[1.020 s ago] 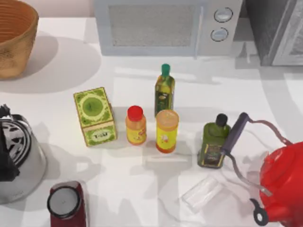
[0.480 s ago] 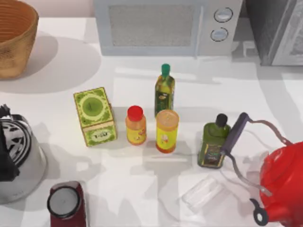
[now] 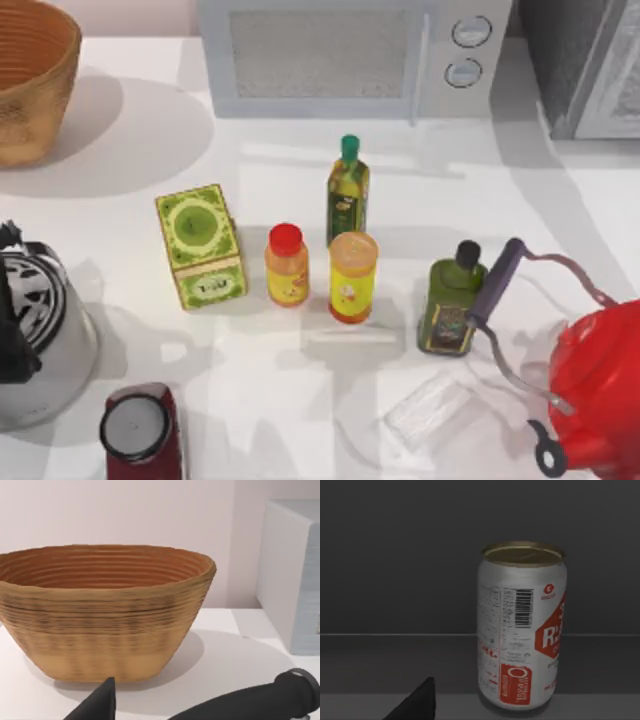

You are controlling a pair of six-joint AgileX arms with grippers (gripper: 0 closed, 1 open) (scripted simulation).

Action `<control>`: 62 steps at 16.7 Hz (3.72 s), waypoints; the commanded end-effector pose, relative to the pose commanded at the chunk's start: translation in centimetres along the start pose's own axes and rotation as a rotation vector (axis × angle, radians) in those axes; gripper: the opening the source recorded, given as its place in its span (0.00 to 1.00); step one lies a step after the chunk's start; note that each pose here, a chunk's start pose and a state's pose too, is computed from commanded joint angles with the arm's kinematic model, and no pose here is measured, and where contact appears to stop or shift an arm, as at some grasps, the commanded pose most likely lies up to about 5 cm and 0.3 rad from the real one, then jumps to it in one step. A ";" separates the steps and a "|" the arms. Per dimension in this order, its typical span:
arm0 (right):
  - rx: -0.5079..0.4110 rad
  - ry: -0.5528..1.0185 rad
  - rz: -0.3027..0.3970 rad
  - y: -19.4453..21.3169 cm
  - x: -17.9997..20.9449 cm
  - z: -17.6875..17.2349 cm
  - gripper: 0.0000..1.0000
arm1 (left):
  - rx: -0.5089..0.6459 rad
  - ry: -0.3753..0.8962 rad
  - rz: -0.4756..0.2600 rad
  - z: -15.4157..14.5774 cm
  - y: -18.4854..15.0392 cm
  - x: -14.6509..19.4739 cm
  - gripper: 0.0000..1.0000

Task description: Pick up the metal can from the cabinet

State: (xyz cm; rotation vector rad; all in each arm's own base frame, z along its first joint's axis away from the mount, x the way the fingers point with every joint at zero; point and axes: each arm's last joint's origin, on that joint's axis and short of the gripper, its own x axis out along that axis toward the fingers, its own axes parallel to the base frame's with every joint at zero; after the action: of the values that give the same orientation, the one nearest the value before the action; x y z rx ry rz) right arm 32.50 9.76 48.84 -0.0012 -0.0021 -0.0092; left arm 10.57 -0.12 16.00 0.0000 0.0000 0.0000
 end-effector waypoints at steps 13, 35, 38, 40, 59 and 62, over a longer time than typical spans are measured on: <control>0.002 -0.007 -0.001 1.5 4.3 -0.3 1.00 | 0.000 0.000 0.000 0.0 0.0 0.0 1.00; 0.002 -0.007 -0.001 1.4 7.2 -0.5 0.02 | 0.000 0.000 0.000 0.0 0.0 0.0 1.00; 0.002 -0.007 -0.001 1.4 7.2 -0.5 0.00 | 0.000 0.000 0.000 0.0 0.0 0.0 1.00; 0.002 -0.007 -0.001 1.4 7.2 -0.5 0.00 | 0.000 0.000 0.000 0.0 0.0 0.0 1.00; 0.004 -0.008 0.001 1.5 -10.9 5.6 0.00 | 0.000 0.000 0.000 0.0 0.0 0.0 1.00; 0.007 -0.011 -0.001 1.4 -10.8 5.6 0.00 | 0.000 0.000 0.000 0.0 0.0 0.0 1.00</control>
State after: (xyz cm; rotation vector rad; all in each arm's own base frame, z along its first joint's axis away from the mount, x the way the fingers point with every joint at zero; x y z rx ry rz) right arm 21.68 11.26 54.46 0.0057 -0.0135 -0.0105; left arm 10.57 -0.12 16.00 0.0000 0.0000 0.0000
